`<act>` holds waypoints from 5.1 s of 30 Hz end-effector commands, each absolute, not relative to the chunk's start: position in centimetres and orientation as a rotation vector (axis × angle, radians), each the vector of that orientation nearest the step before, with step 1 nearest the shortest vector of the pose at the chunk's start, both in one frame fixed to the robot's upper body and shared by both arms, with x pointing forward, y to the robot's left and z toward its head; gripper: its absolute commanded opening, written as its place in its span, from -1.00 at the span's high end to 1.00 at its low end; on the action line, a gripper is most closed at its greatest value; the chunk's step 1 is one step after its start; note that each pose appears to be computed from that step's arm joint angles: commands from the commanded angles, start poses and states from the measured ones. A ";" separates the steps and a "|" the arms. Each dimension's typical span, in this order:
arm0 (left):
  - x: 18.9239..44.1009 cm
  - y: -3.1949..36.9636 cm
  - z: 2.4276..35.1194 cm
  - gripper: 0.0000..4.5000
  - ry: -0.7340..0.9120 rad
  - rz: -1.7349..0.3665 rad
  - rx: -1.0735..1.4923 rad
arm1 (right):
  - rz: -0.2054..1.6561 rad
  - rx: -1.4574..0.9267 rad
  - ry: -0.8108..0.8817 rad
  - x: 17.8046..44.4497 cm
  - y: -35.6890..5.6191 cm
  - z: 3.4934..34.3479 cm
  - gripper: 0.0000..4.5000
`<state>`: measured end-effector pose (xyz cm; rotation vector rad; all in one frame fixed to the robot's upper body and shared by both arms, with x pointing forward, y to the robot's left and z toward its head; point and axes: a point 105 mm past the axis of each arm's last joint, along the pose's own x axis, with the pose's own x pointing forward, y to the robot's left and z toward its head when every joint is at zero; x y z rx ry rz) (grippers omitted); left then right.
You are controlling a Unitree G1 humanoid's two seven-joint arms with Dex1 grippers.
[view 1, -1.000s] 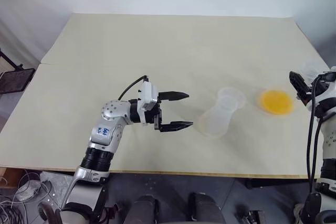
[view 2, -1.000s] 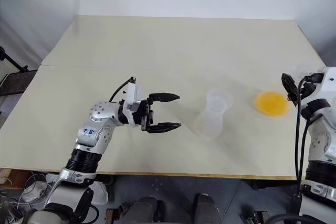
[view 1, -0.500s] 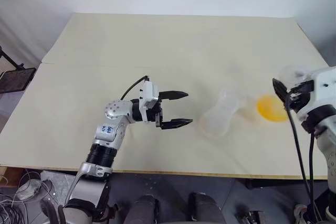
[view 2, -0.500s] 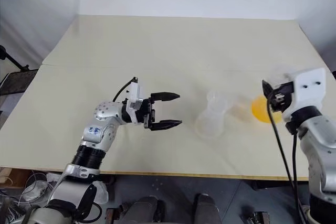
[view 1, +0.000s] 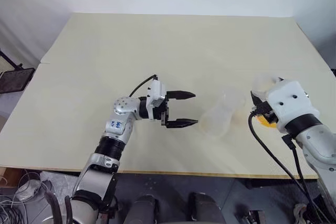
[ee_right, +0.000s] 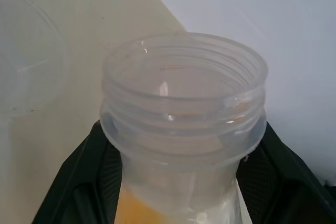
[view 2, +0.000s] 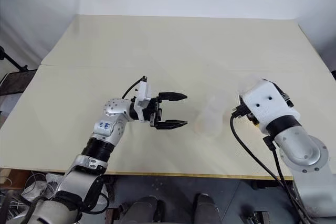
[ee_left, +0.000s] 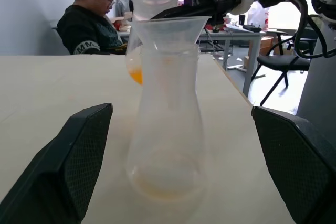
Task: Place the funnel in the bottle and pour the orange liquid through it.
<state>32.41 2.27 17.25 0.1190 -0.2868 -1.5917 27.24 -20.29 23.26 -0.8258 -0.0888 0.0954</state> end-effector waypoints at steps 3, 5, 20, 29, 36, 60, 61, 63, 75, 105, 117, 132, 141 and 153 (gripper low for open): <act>32.5 1.9 18.1 -1.00 -0.335 -1.610 0.146 | 0.042 -0.985 -0.182 27.3 -19.9 25.7 -0.10; 32.6 1.9 18.1 -1.00 -0.336 -1.610 0.149 | 0.043 -1.035 -0.191 27.5 -19.7 26.0 -0.10; 32.8 1.8 18.1 -1.00 -0.338 -1.614 0.149 | 0.107 -1.375 -0.244 27.3 -18.1 26.2 -0.10; 32.6 2.0 18.0 -1.00 -0.323 -1.608 0.171 | 0.098 -1.489 -0.262 27.1 -18.1 26.3 -0.10; 32.8 2.6 19.4 -1.00 -0.367 -1.585 0.208 | 0.110 -1.557 -0.294 27.2 -17.6 26.6 -0.10; 33.1 3.7 20.1 -1.00 -0.348 -1.580 0.238 | 0.121 -1.673 -0.310 27.2 -17.9 26.7 -0.10; 33.1 3.7 20.1 -1.00 -0.347 -1.580 0.237 | 0.122 -1.679 -0.309 27.2 -18.0 26.6 -0.10; 33.0 3.7 20.1 -1.00 -0.346 -1.578 0.236 | 0.124 -1.690 -0.309 27.2 -18.0 26.6 -0.10; 32.6 3.7 21.0 -1.00 -0.366 -1.599 0.223 | 0.127 -1.740 -0.323 27.3 -18.2 26.7 -0.10; 32.3 3.8 21.5 -1.00 -0.398 -1.635 0.234 | 0.149 -1.805 -0.347 27.4 -17.9 26.5 -0.10; 32.2 3.7 21.4 -1.00 -0.396 -1.633 0.225 | 0.150 -1.826 -0.345 27.5 -18.0 26.6 -0.10; 32.3 3.5 21.2 -1.00 -0.400 -1.629 0.217 | 0.145 -1.855 -0.361 27.5 -18.1 27.1 -0.10; 32.4 3.4 21.3 -1.00 -0.406 -1.631 0.213 | 0.155 -1.877 -0.368 27.5 -18.1 27.3 -0.10; 32.5 3.2 21.2 -1.00 -0.404 -1.633 0.211 | 0.170 -1.892 -0.374 27.5 -18.1 27.3 -0.10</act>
